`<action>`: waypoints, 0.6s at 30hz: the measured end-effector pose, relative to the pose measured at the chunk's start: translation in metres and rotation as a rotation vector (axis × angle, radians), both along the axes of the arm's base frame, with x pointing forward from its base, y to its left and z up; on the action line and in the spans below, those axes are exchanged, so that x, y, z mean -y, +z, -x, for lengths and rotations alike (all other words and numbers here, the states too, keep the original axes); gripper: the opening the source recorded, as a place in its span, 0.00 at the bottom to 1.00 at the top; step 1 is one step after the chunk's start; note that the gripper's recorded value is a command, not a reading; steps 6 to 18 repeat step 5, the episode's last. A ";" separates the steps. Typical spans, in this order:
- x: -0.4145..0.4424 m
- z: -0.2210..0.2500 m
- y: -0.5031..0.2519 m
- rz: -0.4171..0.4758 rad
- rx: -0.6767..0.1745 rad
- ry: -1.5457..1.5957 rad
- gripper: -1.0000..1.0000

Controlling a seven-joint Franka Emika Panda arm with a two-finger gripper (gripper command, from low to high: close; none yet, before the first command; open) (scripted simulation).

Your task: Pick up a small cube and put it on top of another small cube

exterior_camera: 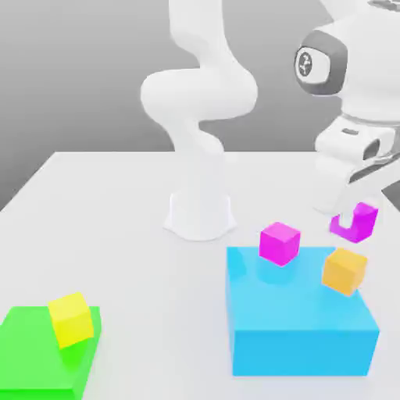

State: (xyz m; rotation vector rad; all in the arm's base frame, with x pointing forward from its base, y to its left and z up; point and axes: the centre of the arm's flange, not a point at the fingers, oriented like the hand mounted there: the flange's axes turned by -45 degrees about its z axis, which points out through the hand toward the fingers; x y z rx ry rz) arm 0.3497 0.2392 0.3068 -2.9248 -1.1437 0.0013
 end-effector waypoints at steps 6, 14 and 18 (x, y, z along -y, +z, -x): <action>0.000 0.002 -0.023 0.000 0.000 0.005 1.00; 0.000 0.002 -0.023 0.000 0.000 0.005 1.00; 0.000 0.002 -0.023 0.000 0.000 0.005 1.00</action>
